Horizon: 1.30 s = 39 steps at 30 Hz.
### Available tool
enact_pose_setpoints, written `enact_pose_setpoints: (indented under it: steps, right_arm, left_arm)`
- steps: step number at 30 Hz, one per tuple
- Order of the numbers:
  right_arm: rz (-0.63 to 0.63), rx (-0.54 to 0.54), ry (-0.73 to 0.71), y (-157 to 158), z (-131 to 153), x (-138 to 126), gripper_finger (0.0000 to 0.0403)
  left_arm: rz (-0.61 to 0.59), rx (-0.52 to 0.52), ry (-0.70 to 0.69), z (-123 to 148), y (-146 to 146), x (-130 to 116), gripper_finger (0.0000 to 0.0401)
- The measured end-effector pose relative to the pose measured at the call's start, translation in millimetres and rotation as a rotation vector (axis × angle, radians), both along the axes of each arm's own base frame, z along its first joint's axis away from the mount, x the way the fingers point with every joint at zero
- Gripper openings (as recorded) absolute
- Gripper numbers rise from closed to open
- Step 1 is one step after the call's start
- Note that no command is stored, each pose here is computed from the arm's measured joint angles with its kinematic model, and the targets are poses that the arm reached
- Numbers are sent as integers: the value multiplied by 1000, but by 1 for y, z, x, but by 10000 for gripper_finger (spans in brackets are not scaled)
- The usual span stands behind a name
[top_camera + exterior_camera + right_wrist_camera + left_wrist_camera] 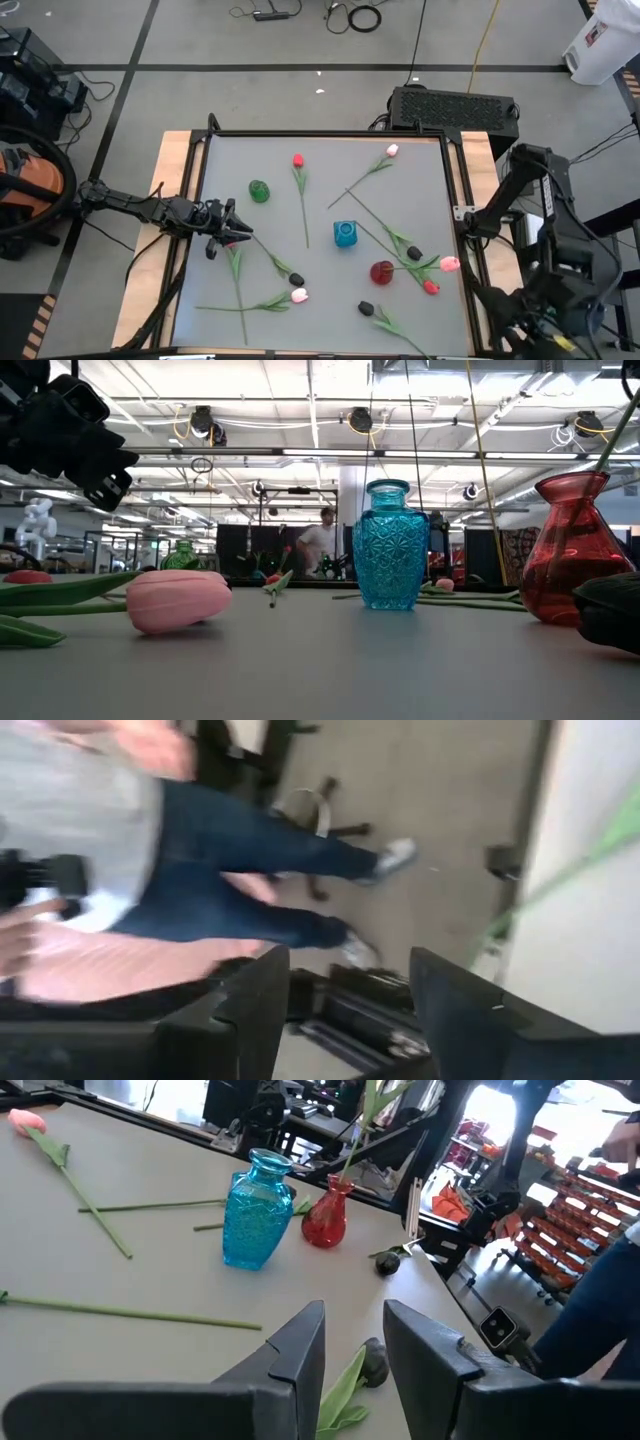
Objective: Sort flowers into vase by color
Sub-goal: Put the bottom black tulip into the green vase
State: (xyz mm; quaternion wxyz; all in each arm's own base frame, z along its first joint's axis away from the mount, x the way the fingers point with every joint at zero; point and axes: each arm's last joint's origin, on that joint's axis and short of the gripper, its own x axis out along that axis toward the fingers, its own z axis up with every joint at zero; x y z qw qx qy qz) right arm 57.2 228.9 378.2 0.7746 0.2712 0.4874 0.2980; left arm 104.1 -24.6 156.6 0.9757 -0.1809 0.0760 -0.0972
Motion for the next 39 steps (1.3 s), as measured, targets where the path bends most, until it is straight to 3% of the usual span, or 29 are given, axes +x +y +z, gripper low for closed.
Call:
enact_pose_setpoints:
  steps: [7, 18, 27, 39]
  right_arm:
    - [-137, -150, 20, 7, -21, 4, 199]
    - [-291, -284, 128, 39, -60, 15, 199]
    - [-516, -310, 217, 60, -95, 37, 199]
    - [-632, -374, 251, 68, -125, 72, 199]
  left_arm:
    - [0, 0, 0, 0, 0, 0, 112]
    - [0, 0, -1, 0, 0, 0, 112]
    - [0, 0, -1, 0, 0, 0, 112]
    - [0, 0, -1, 0, 0, 0, 112]
